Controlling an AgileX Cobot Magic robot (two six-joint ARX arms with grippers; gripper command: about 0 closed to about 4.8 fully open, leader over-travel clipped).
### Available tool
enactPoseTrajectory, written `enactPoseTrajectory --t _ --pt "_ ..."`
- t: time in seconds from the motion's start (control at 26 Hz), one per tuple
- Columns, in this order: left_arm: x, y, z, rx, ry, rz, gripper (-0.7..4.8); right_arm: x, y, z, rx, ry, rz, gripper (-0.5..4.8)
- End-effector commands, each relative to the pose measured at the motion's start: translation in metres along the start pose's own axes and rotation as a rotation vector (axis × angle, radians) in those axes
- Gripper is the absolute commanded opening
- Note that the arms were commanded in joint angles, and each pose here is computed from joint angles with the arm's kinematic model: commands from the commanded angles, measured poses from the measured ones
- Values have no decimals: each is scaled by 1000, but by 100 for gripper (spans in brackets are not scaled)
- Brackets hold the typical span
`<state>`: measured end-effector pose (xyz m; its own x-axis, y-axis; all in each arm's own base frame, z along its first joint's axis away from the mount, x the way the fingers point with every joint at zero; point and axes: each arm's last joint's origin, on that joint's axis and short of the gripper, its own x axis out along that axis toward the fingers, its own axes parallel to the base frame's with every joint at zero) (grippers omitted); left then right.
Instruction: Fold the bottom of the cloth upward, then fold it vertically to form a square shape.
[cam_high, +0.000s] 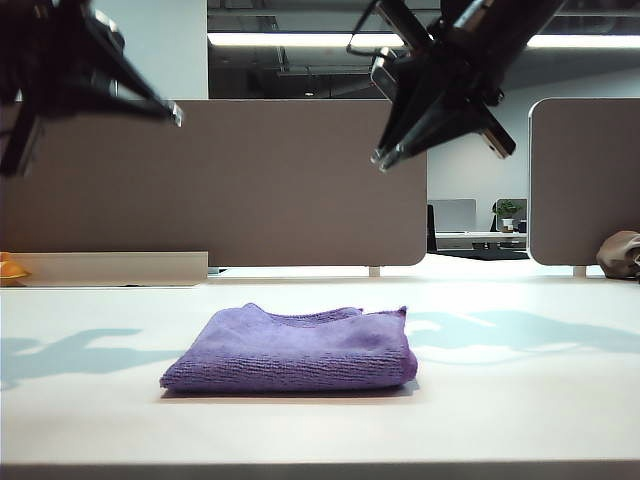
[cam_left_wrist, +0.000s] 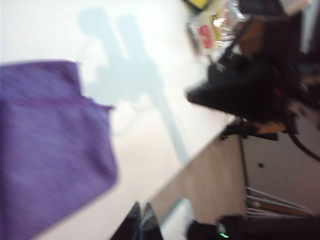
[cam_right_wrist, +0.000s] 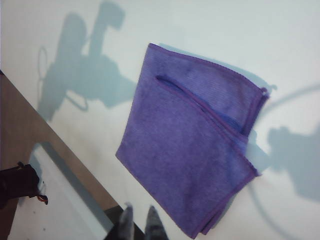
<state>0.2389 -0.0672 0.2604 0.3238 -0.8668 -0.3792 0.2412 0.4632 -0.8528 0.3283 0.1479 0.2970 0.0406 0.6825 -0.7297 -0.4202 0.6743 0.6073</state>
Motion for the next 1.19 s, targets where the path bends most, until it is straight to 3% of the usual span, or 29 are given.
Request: enactPoseTrajectory --t 0.04,0.12,0.31,0.46,0.65,0.69,0.85,1.19 --pt "10 9 11 18 21 29 4 4 -3 0 -3 -27 6 45" --pt "18 22 17 17 27 102 4 11 -9 -1 -7 -36 -12 45" --pt "33 44 20 -27 60 145 4 27 -26 1 14 -20 -24 46" --pt "47 57 21 -39 87 149 4 47 -41 1 47 25 -25 93" --pt "62 61 23 -28 108 139 9 55 -47 1 66 49 -30 109" --pt "68 61 26 -27 122 137 55 55 -48 1 68 51 -40 110" --pt "75 55 35 -9 126 130 59 55 -50 -1 83 67 -92 123" --pt "87 56 38 -13 233 255 68 60 -56 -13 131 129 -103 181"
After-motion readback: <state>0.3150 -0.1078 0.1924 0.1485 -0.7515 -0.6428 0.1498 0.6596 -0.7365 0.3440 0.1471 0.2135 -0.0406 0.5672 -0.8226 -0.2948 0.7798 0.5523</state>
